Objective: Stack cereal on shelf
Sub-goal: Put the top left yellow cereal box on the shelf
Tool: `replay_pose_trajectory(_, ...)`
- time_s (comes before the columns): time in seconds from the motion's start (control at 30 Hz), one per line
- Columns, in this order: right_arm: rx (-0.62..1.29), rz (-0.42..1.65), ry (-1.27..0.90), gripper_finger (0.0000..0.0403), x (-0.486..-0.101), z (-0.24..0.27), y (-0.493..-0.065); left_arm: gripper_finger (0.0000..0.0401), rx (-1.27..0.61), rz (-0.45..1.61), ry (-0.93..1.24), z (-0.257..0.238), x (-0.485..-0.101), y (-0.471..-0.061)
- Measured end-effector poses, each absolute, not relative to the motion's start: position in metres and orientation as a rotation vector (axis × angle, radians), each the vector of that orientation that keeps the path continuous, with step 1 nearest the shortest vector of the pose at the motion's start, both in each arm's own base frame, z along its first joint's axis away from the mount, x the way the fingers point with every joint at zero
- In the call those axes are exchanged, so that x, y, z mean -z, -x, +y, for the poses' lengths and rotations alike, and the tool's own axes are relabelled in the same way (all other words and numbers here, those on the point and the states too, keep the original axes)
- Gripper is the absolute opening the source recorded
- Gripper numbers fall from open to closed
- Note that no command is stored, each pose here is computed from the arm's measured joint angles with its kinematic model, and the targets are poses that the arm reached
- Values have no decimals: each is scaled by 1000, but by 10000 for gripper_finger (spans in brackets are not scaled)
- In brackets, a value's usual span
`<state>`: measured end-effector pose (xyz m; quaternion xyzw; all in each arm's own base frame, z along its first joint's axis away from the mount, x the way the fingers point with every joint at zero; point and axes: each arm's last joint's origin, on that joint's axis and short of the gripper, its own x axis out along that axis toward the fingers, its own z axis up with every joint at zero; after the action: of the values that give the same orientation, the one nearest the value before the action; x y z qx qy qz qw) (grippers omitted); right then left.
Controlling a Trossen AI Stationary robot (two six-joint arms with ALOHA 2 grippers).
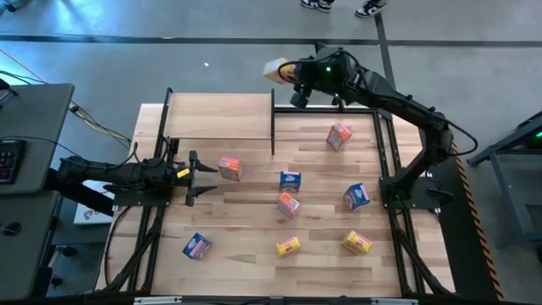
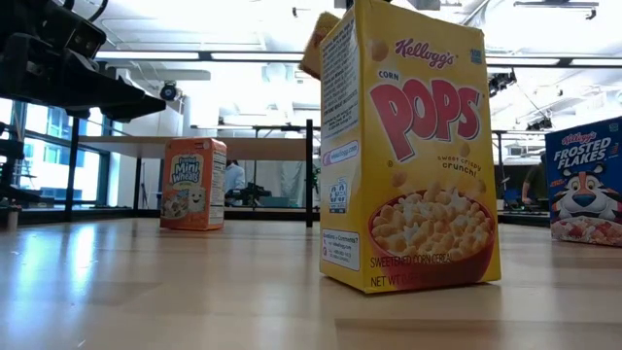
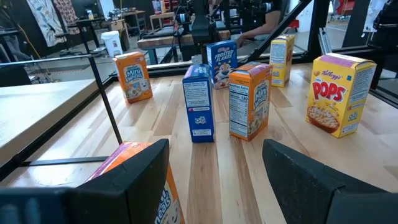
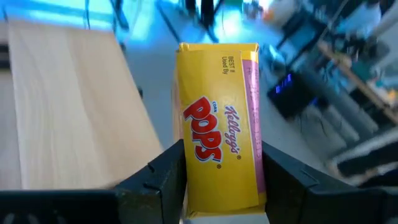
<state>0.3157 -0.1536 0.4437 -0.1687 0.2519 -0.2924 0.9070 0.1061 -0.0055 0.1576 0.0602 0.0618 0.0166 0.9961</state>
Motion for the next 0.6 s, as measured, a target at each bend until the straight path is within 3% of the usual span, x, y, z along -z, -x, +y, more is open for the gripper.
replay_pose_trajectory(0.27, 504, 330, 382, 162, -455, -155, -328, 251, -33, 124, -121, -5, -158, -106)
replay_pose_trajectory(0.6, 402, 417, 355, 162, -422, -165, -354, 251, -33, 124, -121, -5, -158, -106)
